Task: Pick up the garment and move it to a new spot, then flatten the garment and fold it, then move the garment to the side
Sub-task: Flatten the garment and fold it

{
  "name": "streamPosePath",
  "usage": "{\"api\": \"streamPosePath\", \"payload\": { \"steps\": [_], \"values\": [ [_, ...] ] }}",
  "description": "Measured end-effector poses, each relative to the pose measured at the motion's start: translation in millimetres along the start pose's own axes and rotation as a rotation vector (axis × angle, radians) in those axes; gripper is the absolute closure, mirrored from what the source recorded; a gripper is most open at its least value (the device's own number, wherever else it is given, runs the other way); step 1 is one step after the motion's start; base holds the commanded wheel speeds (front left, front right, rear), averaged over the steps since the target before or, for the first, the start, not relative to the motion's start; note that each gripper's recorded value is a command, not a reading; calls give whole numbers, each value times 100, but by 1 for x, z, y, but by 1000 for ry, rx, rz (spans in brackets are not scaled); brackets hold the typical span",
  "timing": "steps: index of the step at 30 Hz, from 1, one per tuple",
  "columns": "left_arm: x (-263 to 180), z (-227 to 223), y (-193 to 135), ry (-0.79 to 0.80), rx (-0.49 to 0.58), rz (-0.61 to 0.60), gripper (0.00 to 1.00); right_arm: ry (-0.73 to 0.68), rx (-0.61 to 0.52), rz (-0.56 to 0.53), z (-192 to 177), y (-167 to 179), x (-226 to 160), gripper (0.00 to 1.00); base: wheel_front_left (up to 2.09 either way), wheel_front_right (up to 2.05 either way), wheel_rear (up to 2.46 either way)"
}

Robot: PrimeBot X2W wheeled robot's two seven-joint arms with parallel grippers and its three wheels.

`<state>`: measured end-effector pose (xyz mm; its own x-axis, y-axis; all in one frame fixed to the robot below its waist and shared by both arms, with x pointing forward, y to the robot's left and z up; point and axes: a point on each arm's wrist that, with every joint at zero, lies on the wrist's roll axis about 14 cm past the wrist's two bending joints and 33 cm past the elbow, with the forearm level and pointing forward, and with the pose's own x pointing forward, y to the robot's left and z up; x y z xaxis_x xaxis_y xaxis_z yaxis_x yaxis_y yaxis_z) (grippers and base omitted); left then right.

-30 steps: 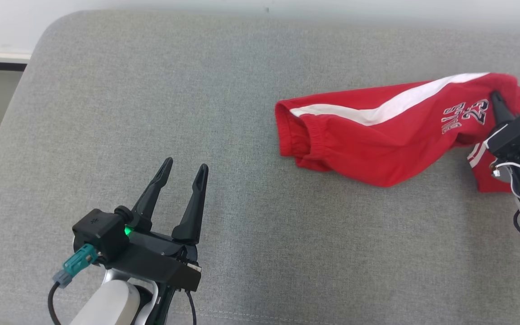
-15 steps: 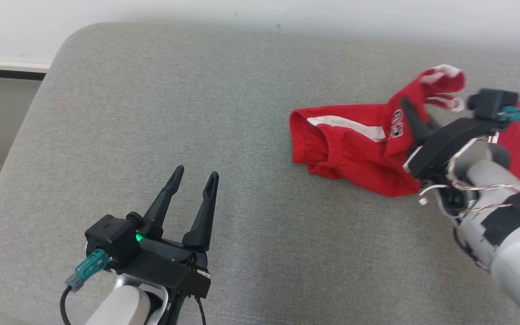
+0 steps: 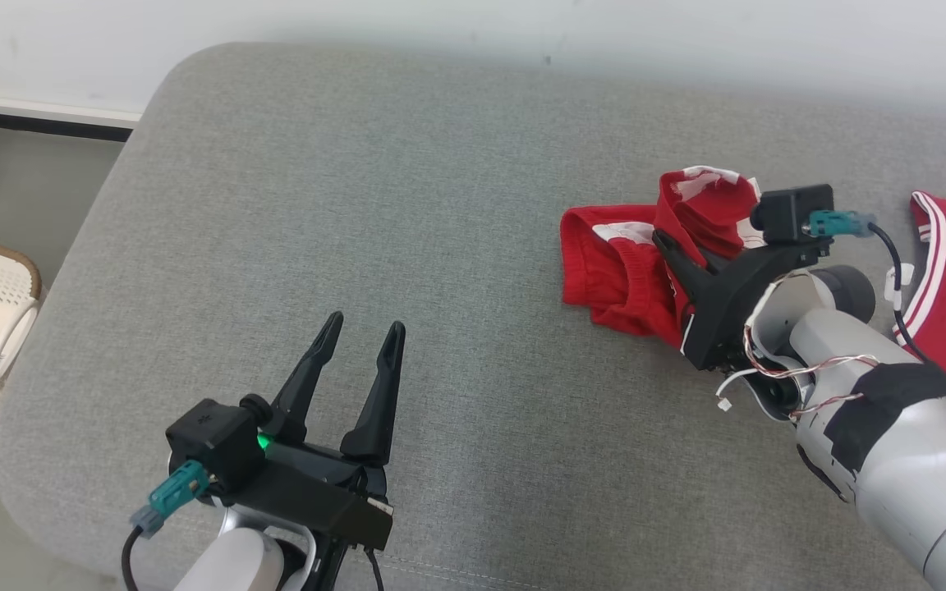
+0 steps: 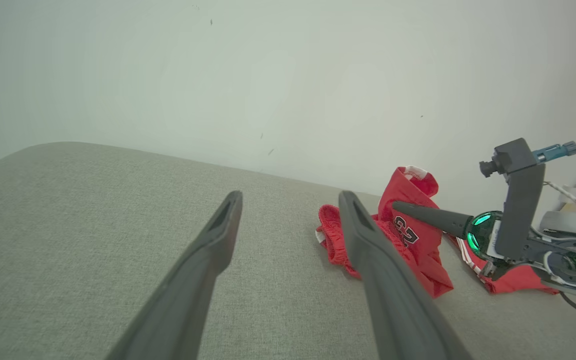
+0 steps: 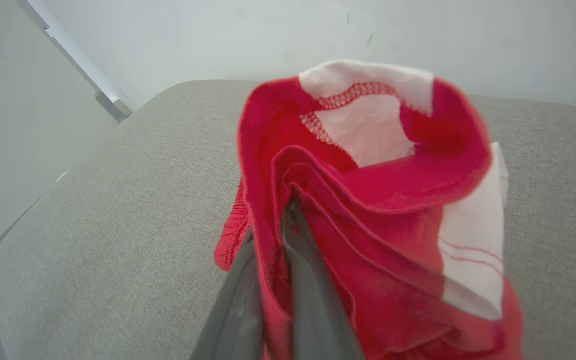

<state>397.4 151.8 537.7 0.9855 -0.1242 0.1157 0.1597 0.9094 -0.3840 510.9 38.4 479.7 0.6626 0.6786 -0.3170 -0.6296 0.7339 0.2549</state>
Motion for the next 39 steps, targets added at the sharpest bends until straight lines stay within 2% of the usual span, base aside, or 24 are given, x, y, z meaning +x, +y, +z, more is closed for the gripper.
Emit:
{"api": "streamPosePath", "payload": {
  "steps": [9,12,14,15,16,23,33,37,39],
  "values": [
    [-6,1,5,-5,-11,24,0,85,-104,43,-2,18,8,100,0,0,0],
    [-6,1,5,-7,-15,27,0,111,-110,44,-6,21,10,82,0,0,0],
    [-6,1,5,-8,-18,30,0,124,-112,39,-8,20,11,50,0,0,0],
    [-7,1,6,-9,-19,31,0,130,-111,36,-9,19,12,2,0,0,0],
    [-7,1,6,-9,-18,34,0,136,-111,33,-10,18,12,0,0,0,0],
    [-10,4,15,-16,-15,62,0,132,-103,52,-10,29,15,0,0,0,0],
    [-11,1,10,-10,-18,43,0,15,-85,72,9,38,0,0,0,0,0],
    [-8,2,7,-14,-19,28,0,-37,-35,55,7,29,-13,0,0,0,0],
    [-10,0,4,-7,-15,16,0,-101,3,13,15,13,-26,0,0,0,0]
  ]
}}
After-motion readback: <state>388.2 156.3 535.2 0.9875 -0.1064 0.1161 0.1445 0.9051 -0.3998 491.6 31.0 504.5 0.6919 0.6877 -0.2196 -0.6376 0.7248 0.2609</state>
